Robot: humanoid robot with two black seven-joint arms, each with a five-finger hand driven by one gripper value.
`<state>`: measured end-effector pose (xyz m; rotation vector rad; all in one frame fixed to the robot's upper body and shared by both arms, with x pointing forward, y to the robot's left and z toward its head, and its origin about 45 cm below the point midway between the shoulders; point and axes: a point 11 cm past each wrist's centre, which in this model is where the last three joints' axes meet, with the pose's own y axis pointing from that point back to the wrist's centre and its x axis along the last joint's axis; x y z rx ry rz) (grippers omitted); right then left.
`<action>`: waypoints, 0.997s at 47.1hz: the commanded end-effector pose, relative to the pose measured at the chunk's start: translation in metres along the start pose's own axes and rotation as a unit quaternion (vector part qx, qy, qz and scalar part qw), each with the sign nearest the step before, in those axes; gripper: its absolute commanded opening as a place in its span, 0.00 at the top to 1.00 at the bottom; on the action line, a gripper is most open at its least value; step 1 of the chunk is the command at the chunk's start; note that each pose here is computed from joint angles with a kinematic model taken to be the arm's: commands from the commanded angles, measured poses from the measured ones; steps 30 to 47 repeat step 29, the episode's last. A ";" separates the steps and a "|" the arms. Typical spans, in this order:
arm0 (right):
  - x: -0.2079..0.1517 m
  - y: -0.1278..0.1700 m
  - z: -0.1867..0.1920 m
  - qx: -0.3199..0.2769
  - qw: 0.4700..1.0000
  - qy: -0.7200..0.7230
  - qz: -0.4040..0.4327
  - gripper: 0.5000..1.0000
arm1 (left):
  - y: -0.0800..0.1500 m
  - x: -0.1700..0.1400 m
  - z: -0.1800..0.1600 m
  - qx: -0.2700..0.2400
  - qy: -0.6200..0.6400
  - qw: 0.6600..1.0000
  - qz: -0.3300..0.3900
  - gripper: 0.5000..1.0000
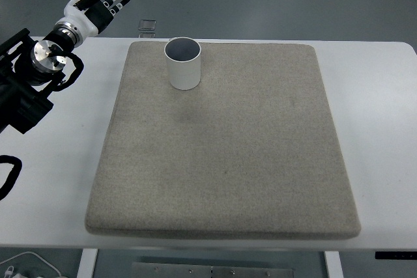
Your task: Flip white cup upright
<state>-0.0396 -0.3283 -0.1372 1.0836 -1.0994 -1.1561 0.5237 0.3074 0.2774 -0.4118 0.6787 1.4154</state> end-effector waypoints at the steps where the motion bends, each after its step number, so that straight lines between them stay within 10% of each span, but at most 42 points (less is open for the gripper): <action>1: 0.000 0.000 0.000 -0.001 1.000 0.000 0.000 0.14 | -0.003 0.002 -0.010 0.011 0.017 1.000 0.010 0.01; 47: -0.001 0.000 0.000 -0.001 1.000 -0.001 -0.002 0.14 | -0.015 -0.028 -0.060 0.017 0.114 0.993 -0.006 0.01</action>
